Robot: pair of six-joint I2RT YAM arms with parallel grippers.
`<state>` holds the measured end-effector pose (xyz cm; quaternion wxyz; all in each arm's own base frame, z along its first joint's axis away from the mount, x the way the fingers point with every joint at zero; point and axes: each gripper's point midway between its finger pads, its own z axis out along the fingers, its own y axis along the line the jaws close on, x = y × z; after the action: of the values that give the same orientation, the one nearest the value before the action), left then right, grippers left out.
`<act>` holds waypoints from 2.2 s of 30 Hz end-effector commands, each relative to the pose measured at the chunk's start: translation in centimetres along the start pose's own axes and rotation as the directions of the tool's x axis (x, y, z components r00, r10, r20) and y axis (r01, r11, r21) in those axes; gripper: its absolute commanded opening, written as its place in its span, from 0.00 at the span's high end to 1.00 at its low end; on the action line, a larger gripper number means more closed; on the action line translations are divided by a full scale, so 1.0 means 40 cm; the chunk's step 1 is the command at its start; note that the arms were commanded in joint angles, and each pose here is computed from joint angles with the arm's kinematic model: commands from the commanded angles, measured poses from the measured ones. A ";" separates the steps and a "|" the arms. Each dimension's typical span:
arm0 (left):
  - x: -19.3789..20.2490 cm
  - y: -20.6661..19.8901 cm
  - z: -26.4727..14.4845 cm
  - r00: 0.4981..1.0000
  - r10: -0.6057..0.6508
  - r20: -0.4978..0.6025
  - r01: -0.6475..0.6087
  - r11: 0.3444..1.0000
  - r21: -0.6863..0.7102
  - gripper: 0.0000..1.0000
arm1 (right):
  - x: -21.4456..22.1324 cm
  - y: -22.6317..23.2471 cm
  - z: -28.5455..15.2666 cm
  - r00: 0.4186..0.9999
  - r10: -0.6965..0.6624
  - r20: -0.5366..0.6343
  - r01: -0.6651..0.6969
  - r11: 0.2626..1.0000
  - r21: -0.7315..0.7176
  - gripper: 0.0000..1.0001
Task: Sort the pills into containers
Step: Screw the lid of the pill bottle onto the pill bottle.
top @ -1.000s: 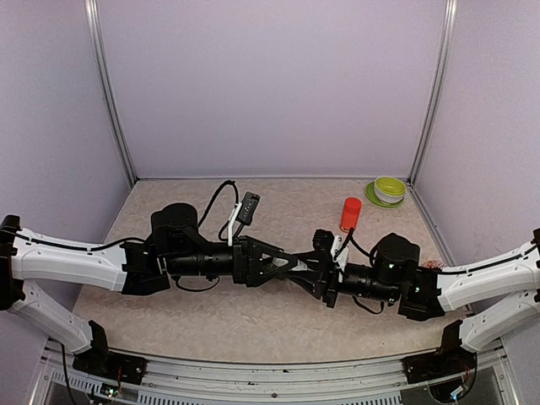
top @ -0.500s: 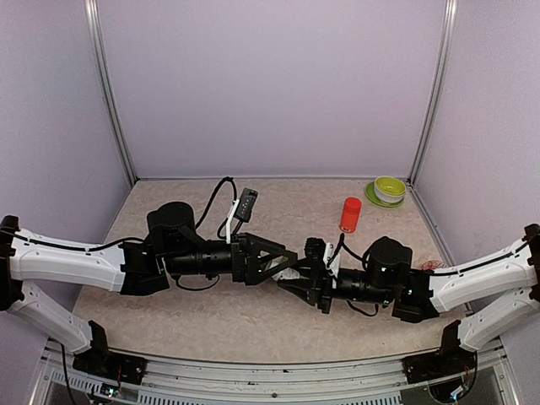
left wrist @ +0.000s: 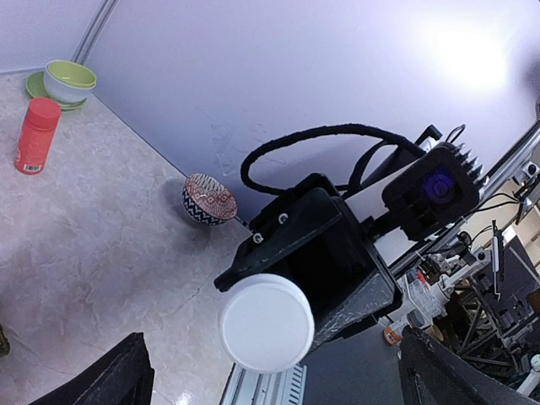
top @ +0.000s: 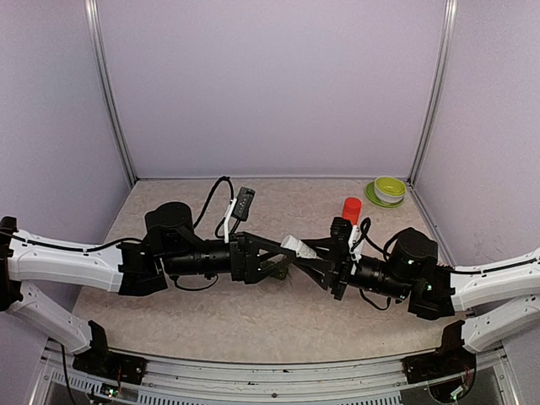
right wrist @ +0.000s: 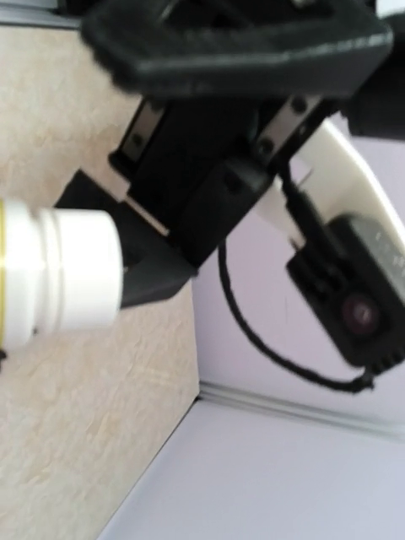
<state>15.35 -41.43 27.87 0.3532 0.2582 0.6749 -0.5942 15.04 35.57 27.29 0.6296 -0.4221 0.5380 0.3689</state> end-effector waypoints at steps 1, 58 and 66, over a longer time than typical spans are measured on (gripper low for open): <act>0.009 -0.007 0.008 1.000 -0.009 -0.018 0.009 1.000 0.014 0.01 | 0.041 -0.025 -0.004 0.998 0.001 -0.068 0.004 0.997 0.072 0.87; 0.048 0.030 0.017 0.960 -0.151 -0.235 0.138 0.988 -0.070 0.27 | 0.087 0.010 -0.017 0.975 -0.132 -0.181 0.130 0.991 -0.019 0.87; 0.048 0.045 0.020 0.962 -0.146 -0.232 0.129 0.988 -0.087 0.28 | 0.096 0.016 -0.017 0.972 -0.140 -0.187 0.136 0.990 -0.035 0.87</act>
<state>15.34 -41.76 24.39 0.2292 0.2611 0.7560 -0.5547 15.08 35.24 23.12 0.5928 -0.4950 0.5658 0.2888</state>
